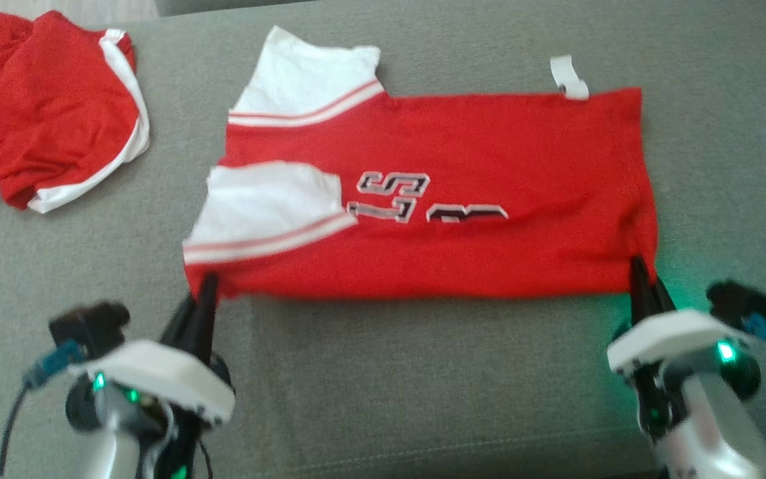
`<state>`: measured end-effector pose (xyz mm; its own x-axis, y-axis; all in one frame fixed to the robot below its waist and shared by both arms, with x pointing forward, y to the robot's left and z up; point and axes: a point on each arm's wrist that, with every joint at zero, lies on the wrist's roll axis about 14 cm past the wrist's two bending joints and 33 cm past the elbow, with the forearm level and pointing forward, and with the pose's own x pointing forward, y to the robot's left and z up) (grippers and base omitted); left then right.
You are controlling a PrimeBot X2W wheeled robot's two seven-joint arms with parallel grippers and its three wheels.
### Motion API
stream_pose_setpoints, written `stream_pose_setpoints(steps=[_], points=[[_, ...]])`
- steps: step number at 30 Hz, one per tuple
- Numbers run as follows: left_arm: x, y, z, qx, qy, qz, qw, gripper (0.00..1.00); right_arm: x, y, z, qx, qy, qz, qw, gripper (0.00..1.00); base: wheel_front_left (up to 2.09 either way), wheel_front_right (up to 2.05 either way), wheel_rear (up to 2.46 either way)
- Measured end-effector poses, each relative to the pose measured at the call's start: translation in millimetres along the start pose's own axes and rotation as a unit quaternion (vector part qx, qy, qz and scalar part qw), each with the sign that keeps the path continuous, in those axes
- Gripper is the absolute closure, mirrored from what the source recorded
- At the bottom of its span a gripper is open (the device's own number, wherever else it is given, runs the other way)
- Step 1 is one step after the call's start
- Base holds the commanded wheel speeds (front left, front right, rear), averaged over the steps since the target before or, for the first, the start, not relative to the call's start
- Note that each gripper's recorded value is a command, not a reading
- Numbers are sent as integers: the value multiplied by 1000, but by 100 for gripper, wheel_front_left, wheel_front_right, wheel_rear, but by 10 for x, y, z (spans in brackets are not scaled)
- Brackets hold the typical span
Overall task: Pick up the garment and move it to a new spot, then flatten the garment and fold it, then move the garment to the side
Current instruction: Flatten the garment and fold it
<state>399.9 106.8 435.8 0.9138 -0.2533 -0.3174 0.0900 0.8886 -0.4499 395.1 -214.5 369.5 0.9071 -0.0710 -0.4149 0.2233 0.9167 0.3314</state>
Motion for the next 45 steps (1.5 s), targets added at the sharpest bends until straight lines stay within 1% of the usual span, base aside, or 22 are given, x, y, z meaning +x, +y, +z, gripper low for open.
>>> stream_pose_setpoints(steps=[4,9,10,11,12,13,14,15,16,20,23,26,29,33,36,43,44,45], points=[[-177,-32,-203,0,33,-2,999,100,-211,-153,-42,4,-8,-15,1000,100,0,0,0],[-367,-62,-414,-8,67,2,998,100,-410,-242,-57,0,-3,-22,1000,100,0,0,0],[-388,-61,-446,-10,72,4,997,100,-442,-258,-59,1,-1,-23,1000,84,0,0,0],[-403,-61,-471,-11,77,6,997,100,-474,-280,-60,2,-1,-26,1000,60,0,0,0],[-409,-62,-491,-11,81,7,997,100,-502,-299,-55,2,-1,-28,1000,26,0,0,0],[-408,-62,-503,-11,83,7,996,75,-525,-314,-49,2,-2,-30,1000,0,0,0,0],[-408,-52,-527,-11,87,9,996,52,-546,-321,-43,2,-2,-31,1000,0,0,0,0],[-409,-36,-559,-10,92,11,996,9,-560,-329,-17,3,-7,-31,999,0,0,0,0],[-408,-28,-582,-9,95,12,995,0,-574,-342,11,3,-12,-33,999,0,0,0,0],[-367,-15,-601,-4,100,12,995,0,-634,-390,102,3,-29,-39,999,0,0,0,0],[-267,7,-468,11,85,7,996,0,-674,-421,185,2,-47,-43,998,0,0,0,0],[-96,-2,-250,43,62,-7,997,0,-668,-392,283,-2,-64,-39,997,0,0,0,0],[153,-102,-5,84,46,-40,995,0,-620,-294,348,-10,-71,-25,997,0,0,0,0],[539,-350,252,146,46,-101,983,0,-471,-123,472,-21,-82,-2,996,0,0,0,0],[847,-444,364,180,64,-125,974,0,-322,29,596,-32,-94,18,995,0,0,0,0],[1531,-396,406,239,138,-131,952,0,10,296,706,-55,-98,55,992,0,0,0,0],[1725,-379,437,245,148,-126,950,0,88,329,707,-61,-98,60,991,0,0,0,0],[1815,-384,448,246,151,-126,949,0,122,337,706,-63,-98,61,991,0,0,0,0]])
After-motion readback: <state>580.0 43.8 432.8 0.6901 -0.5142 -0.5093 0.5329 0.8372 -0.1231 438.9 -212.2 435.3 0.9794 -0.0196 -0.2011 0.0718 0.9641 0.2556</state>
